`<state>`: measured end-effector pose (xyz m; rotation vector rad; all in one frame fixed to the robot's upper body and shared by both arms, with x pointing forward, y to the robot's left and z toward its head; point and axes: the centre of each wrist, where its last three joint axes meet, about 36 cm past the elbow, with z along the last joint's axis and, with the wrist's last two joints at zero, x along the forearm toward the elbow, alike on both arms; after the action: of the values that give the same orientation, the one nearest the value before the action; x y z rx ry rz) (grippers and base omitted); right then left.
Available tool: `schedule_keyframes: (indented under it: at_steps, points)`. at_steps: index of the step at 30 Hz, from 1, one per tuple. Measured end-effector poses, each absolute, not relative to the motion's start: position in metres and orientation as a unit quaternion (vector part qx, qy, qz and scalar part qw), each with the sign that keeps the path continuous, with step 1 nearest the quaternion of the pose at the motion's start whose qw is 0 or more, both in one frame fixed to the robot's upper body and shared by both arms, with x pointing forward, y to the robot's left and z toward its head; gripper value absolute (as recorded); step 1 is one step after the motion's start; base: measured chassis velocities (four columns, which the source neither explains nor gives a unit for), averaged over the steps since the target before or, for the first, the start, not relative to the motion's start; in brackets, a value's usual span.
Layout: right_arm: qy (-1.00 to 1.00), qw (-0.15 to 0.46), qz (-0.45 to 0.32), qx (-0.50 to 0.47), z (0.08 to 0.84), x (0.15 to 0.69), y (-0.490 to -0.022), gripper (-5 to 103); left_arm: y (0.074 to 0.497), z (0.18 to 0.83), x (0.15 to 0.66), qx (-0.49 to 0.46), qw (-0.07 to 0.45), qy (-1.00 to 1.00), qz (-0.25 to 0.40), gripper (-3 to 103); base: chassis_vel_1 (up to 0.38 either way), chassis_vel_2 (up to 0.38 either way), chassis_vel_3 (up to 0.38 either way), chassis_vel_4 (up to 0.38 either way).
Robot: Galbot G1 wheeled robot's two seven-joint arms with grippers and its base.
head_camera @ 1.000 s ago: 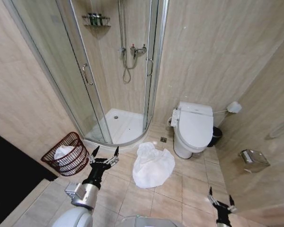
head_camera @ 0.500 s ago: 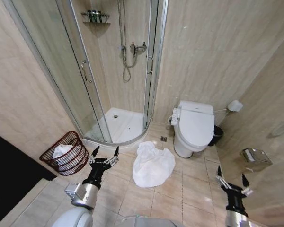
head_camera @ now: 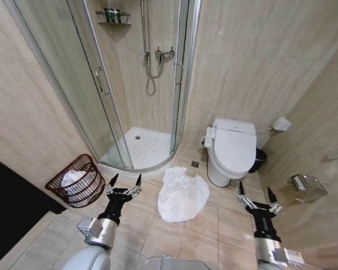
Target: Discard the used towel into the hamper.
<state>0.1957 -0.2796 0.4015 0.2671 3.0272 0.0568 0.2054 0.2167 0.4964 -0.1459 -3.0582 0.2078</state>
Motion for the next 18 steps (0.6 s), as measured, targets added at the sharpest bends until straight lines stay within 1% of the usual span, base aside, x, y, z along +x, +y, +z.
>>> schedule_keyframes:
  at_steps: [5, 12, 18]
  points:
    - [0.996, 0.023, 0.025, 0.081, 0.392, 0.197, -0.278, 100, 0.217, 0.496, 0.205, -0.048, 0.036, -0.996, 0.068, 100, 0.0, 0.0, 0.0, 0.0]
    - [0.997, -0.005, 0.026, 0.075, 0.345, 0.199, -0.283, 100, 0.217, 0.496, 0.205, -0.048, 0.036, -0.996, 0.068, 100, 0.0, 0.0, 0.0, 0.0]
    - [0.997, -0.026, 0.036, 0.064, 0.315, 0.199, -0.273, 100, 0.217, 0.496, 0.205, -0.048, 0.036, -0.996, 0.068, 100, 0.0, 0.0, 0.0, 0.0]
